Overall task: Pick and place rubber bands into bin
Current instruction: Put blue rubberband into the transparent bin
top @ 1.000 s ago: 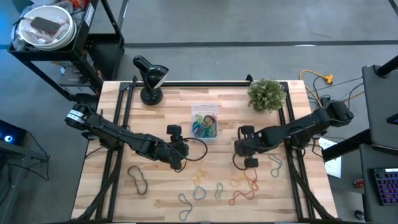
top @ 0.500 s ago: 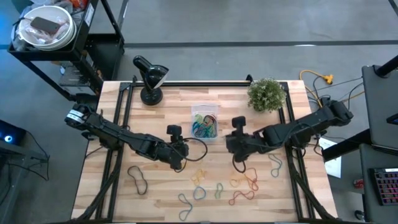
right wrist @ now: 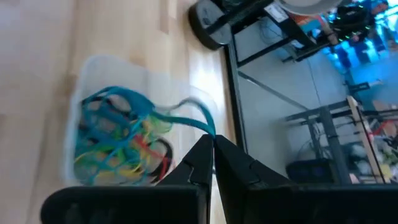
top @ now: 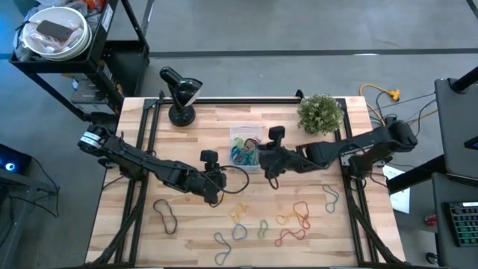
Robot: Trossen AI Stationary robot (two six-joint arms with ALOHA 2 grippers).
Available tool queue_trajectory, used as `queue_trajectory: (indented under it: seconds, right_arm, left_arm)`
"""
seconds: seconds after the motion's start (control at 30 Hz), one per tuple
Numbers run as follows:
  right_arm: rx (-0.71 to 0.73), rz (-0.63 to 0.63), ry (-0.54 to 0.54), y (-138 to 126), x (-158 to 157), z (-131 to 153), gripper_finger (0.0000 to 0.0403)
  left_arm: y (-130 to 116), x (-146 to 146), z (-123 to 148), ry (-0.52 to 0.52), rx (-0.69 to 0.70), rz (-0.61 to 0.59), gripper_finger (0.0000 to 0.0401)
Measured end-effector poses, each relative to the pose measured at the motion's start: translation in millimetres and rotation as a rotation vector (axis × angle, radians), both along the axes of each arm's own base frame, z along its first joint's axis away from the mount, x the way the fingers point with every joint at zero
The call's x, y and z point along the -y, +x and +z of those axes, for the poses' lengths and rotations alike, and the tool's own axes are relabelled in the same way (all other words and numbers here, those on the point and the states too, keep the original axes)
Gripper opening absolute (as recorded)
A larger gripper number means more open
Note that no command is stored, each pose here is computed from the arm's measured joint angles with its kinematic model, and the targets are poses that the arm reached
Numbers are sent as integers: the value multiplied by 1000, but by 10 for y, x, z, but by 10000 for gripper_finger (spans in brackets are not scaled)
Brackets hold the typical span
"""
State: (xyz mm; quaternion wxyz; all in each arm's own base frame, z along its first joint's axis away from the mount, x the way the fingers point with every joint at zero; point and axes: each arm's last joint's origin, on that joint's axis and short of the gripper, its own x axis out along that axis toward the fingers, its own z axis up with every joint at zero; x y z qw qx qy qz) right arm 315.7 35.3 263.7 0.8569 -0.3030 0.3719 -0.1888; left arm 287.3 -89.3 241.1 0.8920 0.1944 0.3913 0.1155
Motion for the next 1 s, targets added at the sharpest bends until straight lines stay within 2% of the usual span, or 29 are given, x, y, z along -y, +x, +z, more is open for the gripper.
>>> queue_trajectory:
  seconds: [0.13,0.53,0.73,0.83,1.0]
  right_arm:
    - [-12,-37,13,85,164,-126,8]
    - [-90,-38,130,377,571,-611,9]
    - [-134,-52,194,440,725,-844,9]
    - [-155,-69,211,440,769,-910,9]
    - [-151,-20,261,447,756,-904,21]
  left_arm:
    - [-7,-2,-16,1,-6,-1,152]
    - [-39,-16,-51,-6,-38,19,152]
    - [-47,-18,-56,-14,-41,31,152]
    - [-47,-18,-57,-15,-41,31,152]
    - [-48,-18,-60,-14,-41,31,152]
